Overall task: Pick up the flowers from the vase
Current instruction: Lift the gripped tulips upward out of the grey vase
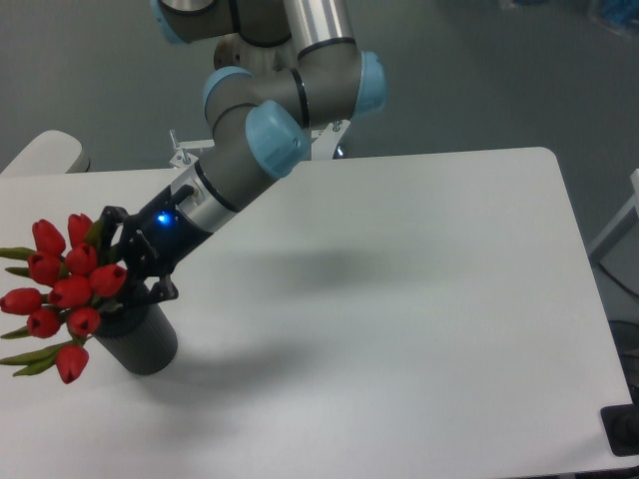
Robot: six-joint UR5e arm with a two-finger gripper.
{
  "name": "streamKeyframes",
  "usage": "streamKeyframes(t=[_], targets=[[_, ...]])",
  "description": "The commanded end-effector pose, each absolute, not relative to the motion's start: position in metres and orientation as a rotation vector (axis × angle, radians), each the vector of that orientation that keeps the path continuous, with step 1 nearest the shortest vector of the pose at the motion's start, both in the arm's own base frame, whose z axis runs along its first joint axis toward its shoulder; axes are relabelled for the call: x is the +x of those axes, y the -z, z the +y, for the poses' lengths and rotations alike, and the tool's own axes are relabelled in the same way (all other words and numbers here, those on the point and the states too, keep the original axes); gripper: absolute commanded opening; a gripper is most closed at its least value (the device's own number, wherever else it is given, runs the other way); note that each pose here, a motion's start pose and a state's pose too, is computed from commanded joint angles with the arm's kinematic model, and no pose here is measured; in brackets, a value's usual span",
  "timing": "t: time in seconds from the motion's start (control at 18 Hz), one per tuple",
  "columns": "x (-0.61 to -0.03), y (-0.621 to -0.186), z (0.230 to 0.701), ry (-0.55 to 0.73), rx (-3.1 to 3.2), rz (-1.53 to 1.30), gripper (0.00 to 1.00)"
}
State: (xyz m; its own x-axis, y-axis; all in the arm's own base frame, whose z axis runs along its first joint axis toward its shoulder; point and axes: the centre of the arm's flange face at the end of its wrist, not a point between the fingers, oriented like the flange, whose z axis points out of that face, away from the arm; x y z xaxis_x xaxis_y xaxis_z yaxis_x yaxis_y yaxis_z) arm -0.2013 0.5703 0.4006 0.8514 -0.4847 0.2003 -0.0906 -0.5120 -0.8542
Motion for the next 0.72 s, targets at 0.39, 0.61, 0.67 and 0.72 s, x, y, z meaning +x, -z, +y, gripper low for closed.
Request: streamKeyframes(t=[0.39, 0.61, 0.67, 0.72], targets=[[-0.218, -0.445, 0.571, 0.525, -2.019, 0.353, 0.35], [-0.228, -0.457, 0.569, 0.523, -2.002, 0.328, 0.34], [-0.228, -0.461, 0.569, 0.525, -1.991, 0.333, 0.34], [-0.230, -0.467, 0.569, 0.528, -1.980, 0.330, 0.34]])
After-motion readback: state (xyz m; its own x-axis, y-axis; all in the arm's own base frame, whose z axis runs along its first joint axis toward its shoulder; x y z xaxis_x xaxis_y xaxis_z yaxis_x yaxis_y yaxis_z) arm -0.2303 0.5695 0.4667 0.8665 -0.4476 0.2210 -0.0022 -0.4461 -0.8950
